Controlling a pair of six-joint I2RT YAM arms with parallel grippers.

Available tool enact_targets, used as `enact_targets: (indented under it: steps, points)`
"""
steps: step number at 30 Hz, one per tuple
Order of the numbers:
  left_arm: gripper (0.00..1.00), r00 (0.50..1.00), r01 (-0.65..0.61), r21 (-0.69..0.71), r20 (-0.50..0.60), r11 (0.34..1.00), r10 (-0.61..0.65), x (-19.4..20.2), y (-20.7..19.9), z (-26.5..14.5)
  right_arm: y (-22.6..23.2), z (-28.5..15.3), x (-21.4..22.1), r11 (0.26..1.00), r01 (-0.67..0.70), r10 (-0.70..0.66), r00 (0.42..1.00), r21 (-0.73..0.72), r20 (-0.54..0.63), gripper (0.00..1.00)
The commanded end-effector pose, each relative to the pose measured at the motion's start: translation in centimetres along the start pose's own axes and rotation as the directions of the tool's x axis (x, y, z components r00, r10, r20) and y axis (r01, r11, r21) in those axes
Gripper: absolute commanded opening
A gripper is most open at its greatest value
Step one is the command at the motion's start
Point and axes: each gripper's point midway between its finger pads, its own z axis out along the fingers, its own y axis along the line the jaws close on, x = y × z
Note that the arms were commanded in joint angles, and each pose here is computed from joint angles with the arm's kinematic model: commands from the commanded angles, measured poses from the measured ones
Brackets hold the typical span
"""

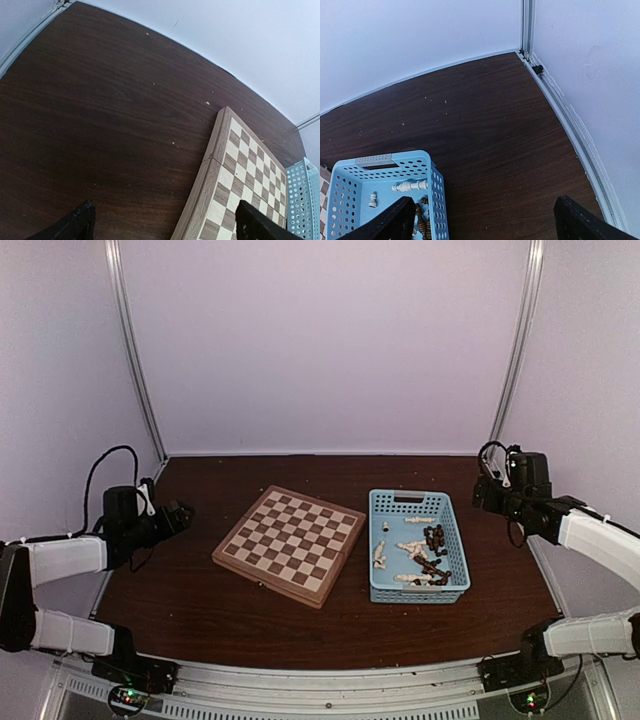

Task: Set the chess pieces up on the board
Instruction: Adjust the storage box at the center of the board.

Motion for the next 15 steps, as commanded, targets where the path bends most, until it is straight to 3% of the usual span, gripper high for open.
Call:
enact_targets:
  steps: [1,9,15]
  points:
    - [0.98,1.0,0.021,-0.039,0.003,0.999,-0.021,-0.8,0.4,0.3,-0.7,0.0,-0.3,0.999,-0.007,0.008,1.0,0.042,-0.01,1.0]
    - [0.98,1.0,0.015,-0.05,0.013,0.999,-0.014,-1.2,0.4,0.0,-0.3,-0.3,-0.8,0.999,0.032,-0.033,0.999,0.007,0.031,1.0]
    - [0.98,1.0,-0.015,0.047,0.0,0.999,0.015,-0.9,-1.3,-0.2,1.7,-0.1,0.3,0.993,0.082,-0.088,0.994,-0.088,-0.063,1.0]
